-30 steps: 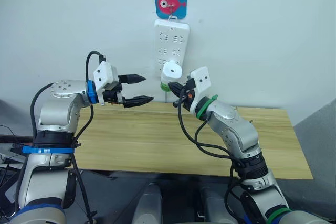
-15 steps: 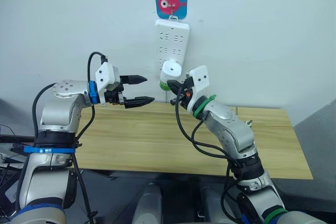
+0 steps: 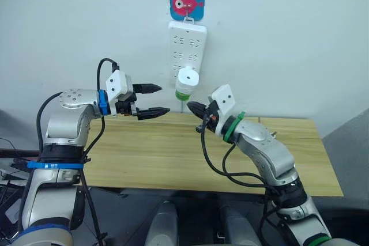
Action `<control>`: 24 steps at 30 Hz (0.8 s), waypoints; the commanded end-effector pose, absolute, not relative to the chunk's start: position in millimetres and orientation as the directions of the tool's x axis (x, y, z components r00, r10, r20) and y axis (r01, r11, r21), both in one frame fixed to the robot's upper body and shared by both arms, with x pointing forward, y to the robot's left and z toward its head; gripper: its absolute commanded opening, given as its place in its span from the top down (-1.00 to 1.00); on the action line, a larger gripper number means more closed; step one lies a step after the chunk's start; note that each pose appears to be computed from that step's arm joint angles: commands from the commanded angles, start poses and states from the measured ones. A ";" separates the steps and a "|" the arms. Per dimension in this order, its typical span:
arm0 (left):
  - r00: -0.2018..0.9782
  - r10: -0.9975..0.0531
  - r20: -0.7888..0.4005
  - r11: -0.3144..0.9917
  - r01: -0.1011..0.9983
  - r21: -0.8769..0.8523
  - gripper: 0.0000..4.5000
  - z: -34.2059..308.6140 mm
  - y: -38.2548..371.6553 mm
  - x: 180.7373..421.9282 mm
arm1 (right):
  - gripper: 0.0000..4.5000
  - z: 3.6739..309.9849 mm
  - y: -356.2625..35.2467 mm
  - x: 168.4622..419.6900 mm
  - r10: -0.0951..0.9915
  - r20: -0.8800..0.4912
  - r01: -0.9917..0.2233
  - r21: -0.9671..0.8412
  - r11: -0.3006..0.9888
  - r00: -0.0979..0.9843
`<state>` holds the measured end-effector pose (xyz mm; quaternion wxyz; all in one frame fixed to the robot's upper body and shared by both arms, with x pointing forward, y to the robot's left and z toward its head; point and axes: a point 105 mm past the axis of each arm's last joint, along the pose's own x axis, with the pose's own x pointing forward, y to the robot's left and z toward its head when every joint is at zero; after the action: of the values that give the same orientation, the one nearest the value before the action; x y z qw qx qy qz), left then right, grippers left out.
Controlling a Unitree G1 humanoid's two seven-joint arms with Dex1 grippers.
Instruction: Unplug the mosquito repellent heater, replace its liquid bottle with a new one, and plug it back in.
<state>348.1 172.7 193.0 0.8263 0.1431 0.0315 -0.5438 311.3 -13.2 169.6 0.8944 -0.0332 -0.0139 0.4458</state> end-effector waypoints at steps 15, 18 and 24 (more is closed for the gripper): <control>0.771 -0.584 -0.255 0.682 0.636 0.361 -1.00 191.5 285.9 357.9 | -0.70 203.2 -247.5 298.2 0.519 -0.125 -0.531 -0.287 0.797 0.846; 0.769 -0.585 -0.259 0.684 0.639 0.353 -1.00 186.2 285.3 356.5 | -0.99 197.9 -266.3 297.2 0.488 -0.137 -0.506 -0.299 0.809 0.862; 0.771 -0.584 -0.255 0.690 0.637 0.343 -1.00 183.4 286.0 355.6 | -0.99 192.1 -300.1 298.4 0.380 -0.126 -0.400 -0.281 0.872 0.916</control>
<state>356.0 283.3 169.8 0.9131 0.2046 0.0899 -0.3411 300.1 -285.3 177.1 0.9618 -0.1305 0.0572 0.2338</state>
